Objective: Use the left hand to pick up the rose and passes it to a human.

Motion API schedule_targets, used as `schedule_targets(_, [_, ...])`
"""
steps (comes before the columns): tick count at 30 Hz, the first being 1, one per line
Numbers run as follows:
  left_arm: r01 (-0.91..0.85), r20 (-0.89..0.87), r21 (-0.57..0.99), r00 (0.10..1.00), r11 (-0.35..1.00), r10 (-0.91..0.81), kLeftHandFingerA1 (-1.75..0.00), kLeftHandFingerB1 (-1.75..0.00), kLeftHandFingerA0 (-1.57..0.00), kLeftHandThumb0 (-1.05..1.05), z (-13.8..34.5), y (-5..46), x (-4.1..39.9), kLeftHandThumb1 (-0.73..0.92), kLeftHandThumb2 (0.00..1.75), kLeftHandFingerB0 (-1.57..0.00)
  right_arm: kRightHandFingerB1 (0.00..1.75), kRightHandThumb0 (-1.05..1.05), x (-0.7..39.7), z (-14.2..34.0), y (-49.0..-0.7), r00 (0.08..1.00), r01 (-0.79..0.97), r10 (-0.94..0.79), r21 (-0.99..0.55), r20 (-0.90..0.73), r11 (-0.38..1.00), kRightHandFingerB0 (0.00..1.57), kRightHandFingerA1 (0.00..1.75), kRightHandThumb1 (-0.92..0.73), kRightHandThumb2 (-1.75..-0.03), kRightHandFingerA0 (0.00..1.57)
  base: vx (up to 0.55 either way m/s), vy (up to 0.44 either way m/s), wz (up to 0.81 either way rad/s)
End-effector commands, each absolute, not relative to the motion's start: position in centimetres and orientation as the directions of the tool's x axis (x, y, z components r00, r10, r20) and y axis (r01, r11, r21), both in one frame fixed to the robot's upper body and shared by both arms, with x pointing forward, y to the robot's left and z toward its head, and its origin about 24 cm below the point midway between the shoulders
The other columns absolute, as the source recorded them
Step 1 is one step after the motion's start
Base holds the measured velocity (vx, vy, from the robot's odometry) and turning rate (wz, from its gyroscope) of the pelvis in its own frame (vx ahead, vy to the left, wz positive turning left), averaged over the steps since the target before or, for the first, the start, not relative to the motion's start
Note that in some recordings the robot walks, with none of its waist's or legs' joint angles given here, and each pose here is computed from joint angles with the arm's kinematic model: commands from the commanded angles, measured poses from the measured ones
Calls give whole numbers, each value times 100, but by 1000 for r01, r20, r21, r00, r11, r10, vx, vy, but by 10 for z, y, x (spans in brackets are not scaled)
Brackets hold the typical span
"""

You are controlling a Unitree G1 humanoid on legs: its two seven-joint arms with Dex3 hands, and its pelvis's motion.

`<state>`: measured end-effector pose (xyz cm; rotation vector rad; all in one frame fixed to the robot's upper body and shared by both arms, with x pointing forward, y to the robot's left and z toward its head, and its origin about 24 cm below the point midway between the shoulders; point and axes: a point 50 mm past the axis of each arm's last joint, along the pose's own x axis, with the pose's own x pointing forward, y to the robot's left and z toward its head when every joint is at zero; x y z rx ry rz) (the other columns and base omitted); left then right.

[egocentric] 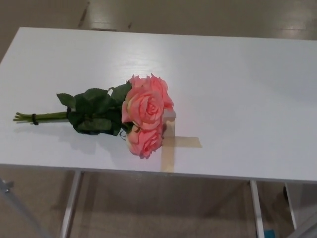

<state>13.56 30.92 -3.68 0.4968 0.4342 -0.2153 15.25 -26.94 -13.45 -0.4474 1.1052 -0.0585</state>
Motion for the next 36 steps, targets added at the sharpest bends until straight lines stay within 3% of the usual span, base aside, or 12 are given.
schedule_targets(1, [368, -129, 375, 930, 851, -345, -52, -46, -67, -53, 43, 280, 115, 39, 68, -52, 40, -45, 148, -137, -267, 441, -162, -276, -378, -854, 912, 51, 44, -60, -59, 63, 0, 0, 0])
schedule_targets(7, [362, -7, 416, 919, 834, -395, -53, -45, -67, -54, 73, 269, 121, 39, 69, -49, 40, -45, 158, -133, -268, 459, -154, -278, -384, -844, 910, 51, 44, -60, -59, 63, 0, 0, 0])
schedule_targets(8, [366, 164, 455, 862, 812, -480, -39, -34, -50, -53, 108, 259, 132, 41, 53, -41, 40, -45, 163, -131, -268, 468, -158, -278, -389, -839, 908, 51, 45, -60, -59, 63, 0, 0, 0])
schedule_targets(14, [354, 299, 478, 795, 804, -527, -36, -32, -41, -58, 141, 253, 140, 39, 53, -35, 40, -44, 165, -130, -268, 472, -164, -276, -391, -838, 906, 52, 45, -60, -59, 64, 0, 0, 0])
schedule_targets(15, [337, 346, 483, 774, 808, -530, -40, -37, -36, -65, 152, 252, 144, 36, 67, -30, 40, -44, 166, -130, -267, 473, -170, -274, -392, -837, 904, 53, 45, -60, -59, 65, 0, 0, 0])
schedule_targets(20, [208, 460, 549, 733, 809, -501, -40, -37, -31, -63, 185, 247, 168, 36, 68, -20, 40, -44, 176, -126, -267, 487, -181, -266, -394, -832, 901, 53, 45, -60, -59, 66, 0, 0, 0])
schedule_targets(31, [65, 446, 663, 767, 746, -462, -37, -37, -22, -60, 186, 239, 210, 38, 67, -15, 41, -43, 175, -126, -267, 483, -173, -264, -387, -835, 906, 55, 45, -60, -58, 66, 0, 0, 0])
schedule_targets(32, [105, 388, 692, 780, 714, -491, -28, -28, -19, -57, 192, 232, 228, 45, 54, -18, 40, -44, 178, -124, -268, 489, -172, -266, -390, -831, 905, 54, 45, -60, -59, 64, 0, 0, 0])
schedule_targets(33, [127, 365, 700, 782, 702, -505, -48, -46, 0, -31, 195, 230, 235, 21, 82, 0, 40, -44, 179, -124, -268, 490, -174, -265, -391, -830, 904, 54, 45, -60, -59, 64, 0, 0, 8])
schedule_targets(36, [129, 361, 702, 783, 701, -506, -48, -46, 0, -31, 195, 230, 237, 21, 82, 0, 40, -44, 179, -124, -268, 490, -174, -265, -391, -830, 904, 54, 45, -60, -59, 64, 0, 0, 0])
